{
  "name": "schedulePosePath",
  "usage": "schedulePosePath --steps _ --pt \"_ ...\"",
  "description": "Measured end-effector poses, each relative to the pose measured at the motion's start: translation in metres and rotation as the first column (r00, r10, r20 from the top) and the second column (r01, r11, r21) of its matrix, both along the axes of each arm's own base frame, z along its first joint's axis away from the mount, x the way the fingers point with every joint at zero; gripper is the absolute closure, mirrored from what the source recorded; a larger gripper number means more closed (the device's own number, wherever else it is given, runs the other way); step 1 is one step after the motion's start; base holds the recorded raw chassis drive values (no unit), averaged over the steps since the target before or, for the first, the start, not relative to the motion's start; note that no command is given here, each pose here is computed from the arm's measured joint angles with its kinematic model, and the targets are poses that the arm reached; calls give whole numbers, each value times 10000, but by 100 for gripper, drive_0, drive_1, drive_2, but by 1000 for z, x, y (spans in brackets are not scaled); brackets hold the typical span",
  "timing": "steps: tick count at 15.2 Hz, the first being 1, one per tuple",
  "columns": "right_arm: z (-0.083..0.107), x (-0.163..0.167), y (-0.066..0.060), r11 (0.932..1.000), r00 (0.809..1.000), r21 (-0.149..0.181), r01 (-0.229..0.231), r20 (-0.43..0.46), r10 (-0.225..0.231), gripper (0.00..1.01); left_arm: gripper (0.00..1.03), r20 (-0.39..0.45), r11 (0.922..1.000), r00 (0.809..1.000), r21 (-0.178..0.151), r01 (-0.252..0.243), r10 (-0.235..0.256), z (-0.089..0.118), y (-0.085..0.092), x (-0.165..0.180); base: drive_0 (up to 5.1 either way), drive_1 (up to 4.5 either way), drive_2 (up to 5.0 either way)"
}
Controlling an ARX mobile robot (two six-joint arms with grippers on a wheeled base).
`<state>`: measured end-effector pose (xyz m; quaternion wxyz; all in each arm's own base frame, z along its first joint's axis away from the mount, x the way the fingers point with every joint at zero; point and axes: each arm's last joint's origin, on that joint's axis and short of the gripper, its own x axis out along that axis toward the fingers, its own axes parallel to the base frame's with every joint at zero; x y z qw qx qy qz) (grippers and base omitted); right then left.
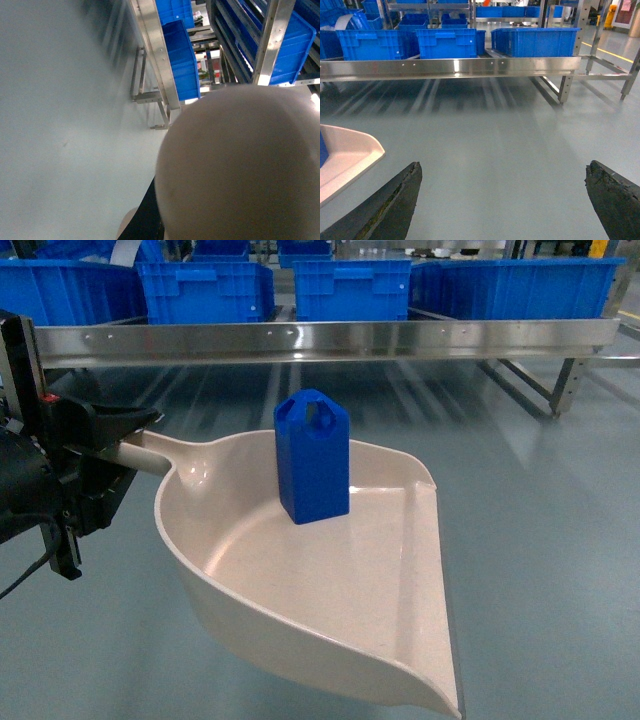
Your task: Place part in tray to right shelf
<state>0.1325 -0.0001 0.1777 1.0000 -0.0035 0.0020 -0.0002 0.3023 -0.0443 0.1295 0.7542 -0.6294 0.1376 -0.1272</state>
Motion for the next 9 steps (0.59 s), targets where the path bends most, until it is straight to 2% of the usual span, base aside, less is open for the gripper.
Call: schedulePosePath --steps 9 --pt "0 0 0 10000 10000 -4 -8 34 8 3 88 -8 10000 10000 0 38 -38 0 0 0 117 551 -316"
